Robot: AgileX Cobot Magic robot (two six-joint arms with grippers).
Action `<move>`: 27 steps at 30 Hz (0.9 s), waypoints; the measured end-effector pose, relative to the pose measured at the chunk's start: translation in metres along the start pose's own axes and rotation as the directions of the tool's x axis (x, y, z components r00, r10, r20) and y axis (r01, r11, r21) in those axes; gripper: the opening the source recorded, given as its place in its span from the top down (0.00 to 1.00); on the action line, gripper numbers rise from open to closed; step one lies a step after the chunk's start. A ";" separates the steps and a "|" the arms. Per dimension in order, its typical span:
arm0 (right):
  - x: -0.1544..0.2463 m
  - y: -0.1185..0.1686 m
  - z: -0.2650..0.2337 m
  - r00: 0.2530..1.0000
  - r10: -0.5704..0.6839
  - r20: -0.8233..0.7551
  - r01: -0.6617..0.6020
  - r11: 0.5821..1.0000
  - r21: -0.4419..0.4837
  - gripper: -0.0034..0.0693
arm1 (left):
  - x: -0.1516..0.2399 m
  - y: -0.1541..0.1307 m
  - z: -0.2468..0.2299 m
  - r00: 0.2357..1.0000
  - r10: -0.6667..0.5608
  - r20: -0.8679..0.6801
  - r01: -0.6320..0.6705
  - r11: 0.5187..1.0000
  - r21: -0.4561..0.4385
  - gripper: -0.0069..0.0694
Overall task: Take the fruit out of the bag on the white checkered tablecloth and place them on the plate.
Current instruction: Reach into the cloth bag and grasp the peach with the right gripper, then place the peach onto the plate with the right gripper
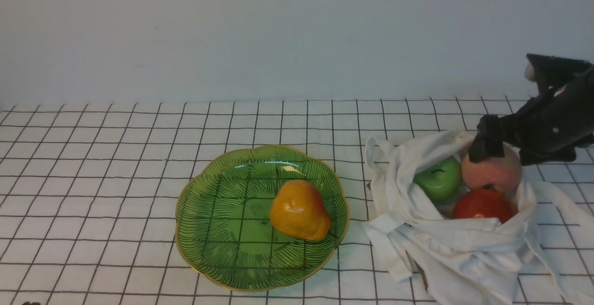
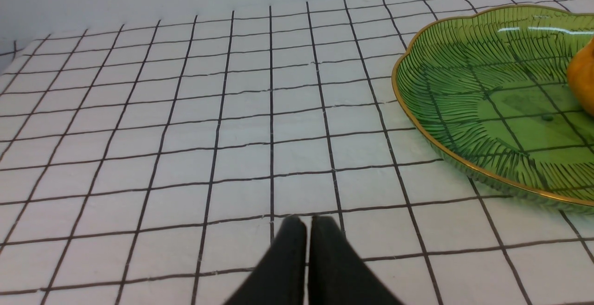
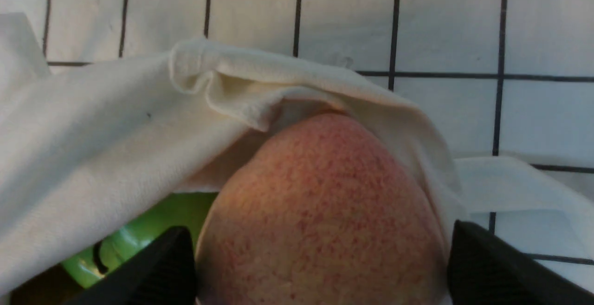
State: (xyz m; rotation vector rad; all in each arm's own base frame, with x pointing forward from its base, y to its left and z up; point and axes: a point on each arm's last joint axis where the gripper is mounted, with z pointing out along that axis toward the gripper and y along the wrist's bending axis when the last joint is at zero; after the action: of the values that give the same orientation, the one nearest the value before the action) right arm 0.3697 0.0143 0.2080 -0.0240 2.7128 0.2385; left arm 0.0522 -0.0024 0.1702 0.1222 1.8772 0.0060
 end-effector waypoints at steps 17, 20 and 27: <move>0.007 0.026 -0.104 0.990 -0.009 0.138 0.020 0.996 -0.082 0.16 | 0.000 0.000 0.000 1.000 0.000 0.000 0.000 1.000 0.000 0.92; 0.013 0.052 -0.132 0.979 -0.031 0.204 0.068 0.981 -0.180 0.16 | 0.000 0.000 0.000 1.000 0.000 0.000 0.000 1.000 0.000 0.92; 0.029 0.171 -0.126 0.879 -0.285 0.381 0.438 0.797 -0.416 0.16 | 0.000 0.000 0.000 1.000 0.000 0.000 0.000 1.000 0.000 0.92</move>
State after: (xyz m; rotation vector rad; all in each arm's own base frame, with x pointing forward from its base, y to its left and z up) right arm 0.2831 0.1615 0.3376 -0.6097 2.2132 0.7447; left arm 0.0522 -0.0024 0.1702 0.1222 1.8772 0.0060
